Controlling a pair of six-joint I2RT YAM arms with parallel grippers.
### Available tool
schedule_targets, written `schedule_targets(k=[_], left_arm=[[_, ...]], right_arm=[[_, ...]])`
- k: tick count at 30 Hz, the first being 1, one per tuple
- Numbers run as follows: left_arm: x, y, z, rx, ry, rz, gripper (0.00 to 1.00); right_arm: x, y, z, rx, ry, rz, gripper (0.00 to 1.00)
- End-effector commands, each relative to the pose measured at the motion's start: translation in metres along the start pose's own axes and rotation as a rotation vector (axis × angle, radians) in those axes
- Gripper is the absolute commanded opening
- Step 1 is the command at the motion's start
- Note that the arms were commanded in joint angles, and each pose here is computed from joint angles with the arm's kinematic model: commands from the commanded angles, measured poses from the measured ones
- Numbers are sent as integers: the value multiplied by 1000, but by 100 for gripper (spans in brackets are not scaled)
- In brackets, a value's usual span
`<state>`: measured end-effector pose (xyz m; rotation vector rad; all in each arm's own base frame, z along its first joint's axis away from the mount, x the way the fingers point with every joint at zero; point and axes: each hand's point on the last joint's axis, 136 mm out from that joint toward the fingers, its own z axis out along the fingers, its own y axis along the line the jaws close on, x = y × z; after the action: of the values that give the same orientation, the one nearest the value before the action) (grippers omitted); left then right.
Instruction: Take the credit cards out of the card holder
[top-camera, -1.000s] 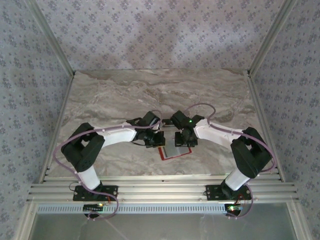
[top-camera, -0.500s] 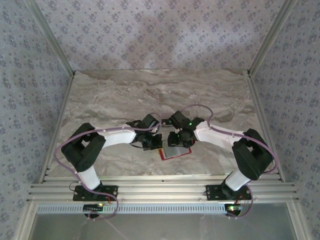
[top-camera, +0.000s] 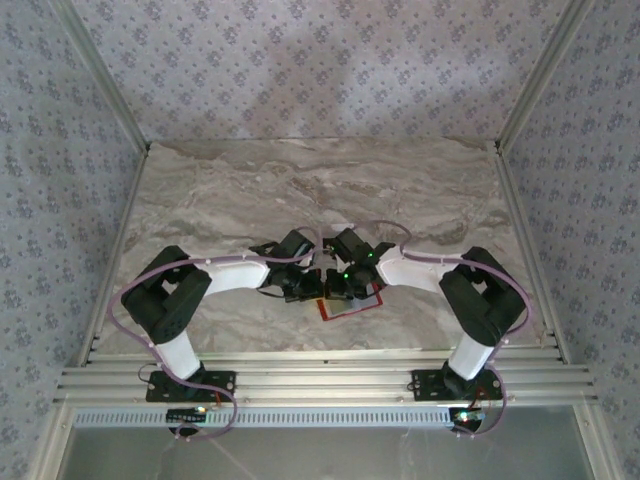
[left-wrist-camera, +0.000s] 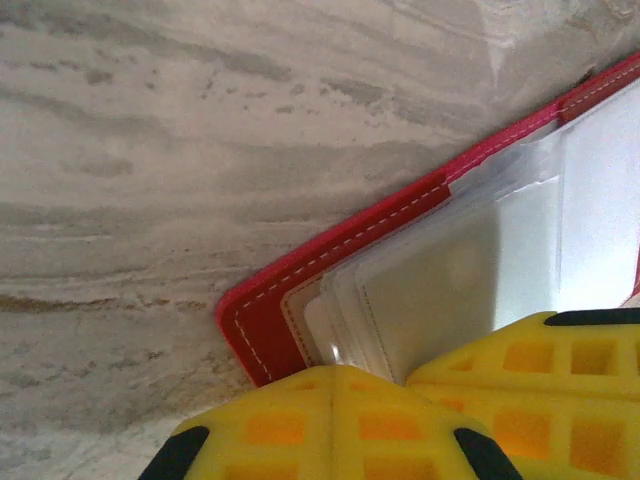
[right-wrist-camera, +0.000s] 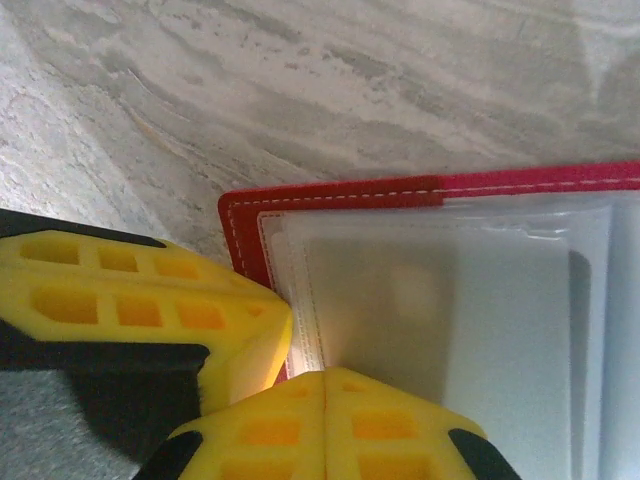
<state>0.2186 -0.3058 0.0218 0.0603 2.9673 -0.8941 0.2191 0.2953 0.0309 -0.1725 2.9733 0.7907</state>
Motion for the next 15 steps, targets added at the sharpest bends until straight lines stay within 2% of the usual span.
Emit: schedule_targets(k=[1,5,8,15], left_arm=[[6,20,0,-61,14,-14,4],[6,20,1,-63,13,-12,4],[6,19,1,-61,17,-11,4],[6,18,2,-58,21,-8,4]], right_arm=[[6,-10,6,36,22,30,8],[5,-35,-5,200,2,13,22],[6,-42,-11,240,-1,2,31],[-1,-49,-24,323,-33,-27,43]])
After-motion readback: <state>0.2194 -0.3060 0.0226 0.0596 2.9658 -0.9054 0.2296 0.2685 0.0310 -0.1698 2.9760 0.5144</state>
